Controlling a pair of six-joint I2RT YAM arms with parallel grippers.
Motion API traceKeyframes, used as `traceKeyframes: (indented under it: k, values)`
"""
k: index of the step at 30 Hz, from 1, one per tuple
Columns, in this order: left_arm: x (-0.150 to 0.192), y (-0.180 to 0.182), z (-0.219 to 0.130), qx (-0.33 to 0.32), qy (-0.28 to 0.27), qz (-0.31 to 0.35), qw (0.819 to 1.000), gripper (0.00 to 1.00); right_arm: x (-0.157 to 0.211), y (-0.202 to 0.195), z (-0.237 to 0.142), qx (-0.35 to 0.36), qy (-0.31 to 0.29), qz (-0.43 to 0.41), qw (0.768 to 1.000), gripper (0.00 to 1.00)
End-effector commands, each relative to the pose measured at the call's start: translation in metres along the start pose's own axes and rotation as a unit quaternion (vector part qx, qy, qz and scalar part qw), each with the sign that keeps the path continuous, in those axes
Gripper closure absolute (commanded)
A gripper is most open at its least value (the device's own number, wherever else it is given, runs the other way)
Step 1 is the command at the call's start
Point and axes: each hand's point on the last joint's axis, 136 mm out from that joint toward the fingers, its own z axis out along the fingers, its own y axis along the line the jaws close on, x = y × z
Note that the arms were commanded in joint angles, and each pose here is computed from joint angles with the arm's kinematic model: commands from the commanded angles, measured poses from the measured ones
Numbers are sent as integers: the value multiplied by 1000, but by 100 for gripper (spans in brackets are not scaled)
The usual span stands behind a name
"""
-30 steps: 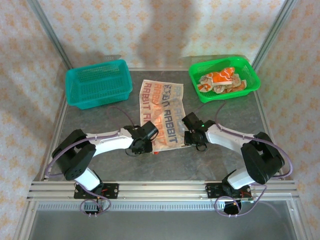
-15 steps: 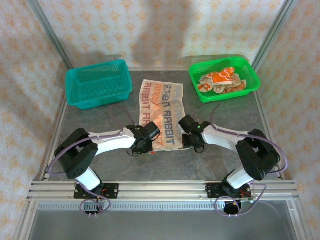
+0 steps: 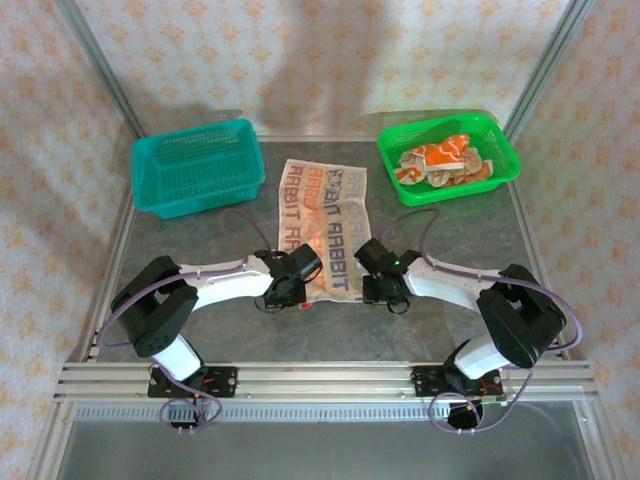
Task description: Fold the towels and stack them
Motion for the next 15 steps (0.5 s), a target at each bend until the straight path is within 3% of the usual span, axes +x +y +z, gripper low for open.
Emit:
traceKeyframes:
  k: [1, 4, 7, 15]
  values:
    - [9, -15, 13, 21, 19, 11, 1000, 92, 19, -5, 16, 13, 32, 8, 999, 68]
    - [8, -16, 12, 21, 16, 14, 1000, 100, 22, -1, 15, 14, 28, 1, 1000, 82]
    - [2, -17, 3, 21, 4, 16, 1000, 100, 12, 4, 5, 6, 6, 7, 1000, 100]
    - [-55, -22, -76, 16, -91, 39, 995, 100, -54, 29, -62, -14, -114, 1, 993, 100]
